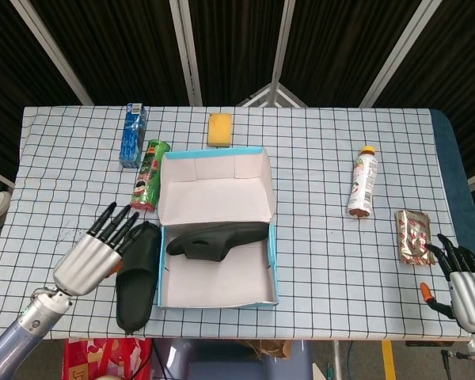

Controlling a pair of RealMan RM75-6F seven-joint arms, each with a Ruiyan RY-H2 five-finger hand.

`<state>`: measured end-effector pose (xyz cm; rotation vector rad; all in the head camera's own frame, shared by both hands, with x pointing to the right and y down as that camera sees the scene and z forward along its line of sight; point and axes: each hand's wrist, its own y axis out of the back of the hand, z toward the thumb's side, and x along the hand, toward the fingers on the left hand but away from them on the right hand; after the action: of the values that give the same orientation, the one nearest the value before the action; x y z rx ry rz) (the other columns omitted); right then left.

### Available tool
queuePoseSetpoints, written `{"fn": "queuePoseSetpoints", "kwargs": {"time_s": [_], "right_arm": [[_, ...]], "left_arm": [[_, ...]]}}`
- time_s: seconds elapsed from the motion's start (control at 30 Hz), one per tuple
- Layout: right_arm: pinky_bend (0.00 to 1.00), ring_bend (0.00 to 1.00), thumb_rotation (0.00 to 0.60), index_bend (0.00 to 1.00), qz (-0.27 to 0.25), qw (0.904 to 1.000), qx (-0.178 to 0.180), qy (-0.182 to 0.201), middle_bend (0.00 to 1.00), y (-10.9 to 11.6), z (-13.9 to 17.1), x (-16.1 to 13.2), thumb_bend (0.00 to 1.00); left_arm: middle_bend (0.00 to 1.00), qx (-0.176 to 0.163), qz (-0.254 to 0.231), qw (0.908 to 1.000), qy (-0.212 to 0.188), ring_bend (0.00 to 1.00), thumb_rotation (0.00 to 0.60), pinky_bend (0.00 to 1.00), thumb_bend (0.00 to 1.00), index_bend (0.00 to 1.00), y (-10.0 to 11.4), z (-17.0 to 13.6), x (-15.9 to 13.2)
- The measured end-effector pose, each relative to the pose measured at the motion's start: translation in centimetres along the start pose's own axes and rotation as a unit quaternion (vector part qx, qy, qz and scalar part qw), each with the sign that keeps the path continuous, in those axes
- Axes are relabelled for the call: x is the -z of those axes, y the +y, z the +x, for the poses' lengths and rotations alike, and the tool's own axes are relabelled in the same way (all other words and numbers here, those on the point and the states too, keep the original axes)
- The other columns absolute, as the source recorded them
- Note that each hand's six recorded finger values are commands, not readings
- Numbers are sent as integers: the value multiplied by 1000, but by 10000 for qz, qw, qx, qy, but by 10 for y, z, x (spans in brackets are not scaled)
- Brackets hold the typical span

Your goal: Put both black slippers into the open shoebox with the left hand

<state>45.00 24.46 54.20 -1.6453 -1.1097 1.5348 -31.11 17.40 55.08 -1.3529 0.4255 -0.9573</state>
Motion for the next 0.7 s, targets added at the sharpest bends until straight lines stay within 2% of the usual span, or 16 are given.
{"fn": "queuePoseSetpoints", "kwargs": {"time_s": [0.1,0.13,0.23,0.4,0.53,0.63,0.7], "right_arm": [[91,133,600,172,17,10000,-5,43,52,-1,0,-3,400],[91,133,600,172,22,10000,-6,51,52,-1,0,-4,400],[91,133,600,172,23,10000,-17,52,52,-1,0,-5,399],[91,132,600,172,30,10000,-64,31,52,-3,-2,-3,399],[90,132,600,171,67,10000,-29,35,52,-2,-3,-2,400],[90,132,600,172,84,10000,-5,8,52,-2,-4,-1,400],[91,132,600,172,93,10000,-35,-8,52,-3,-4,0,400]], "left_arm": [[129,490,-983,9921,603,0,455,105,157,36,-18,-12,17],[128,677,-1319,9853,847,0,454,105,157,36,-26,-17,25],[118,1142,-1874,9671,1290,0,449,104,158,34,-44,-25,39],[92,1834,-2299,9449,1438,0,440,66,157,11,-66,-25,45],[95,2372,-2686,9229,1412,0,437,63,158,10,-82,-17,44],[103,2646,-2891,9100,1354,0,436,63,157,9,-90,-7,41],[111,2733,-2966,9057,1300,0,438,63,157,9,-93,2,38]]}}
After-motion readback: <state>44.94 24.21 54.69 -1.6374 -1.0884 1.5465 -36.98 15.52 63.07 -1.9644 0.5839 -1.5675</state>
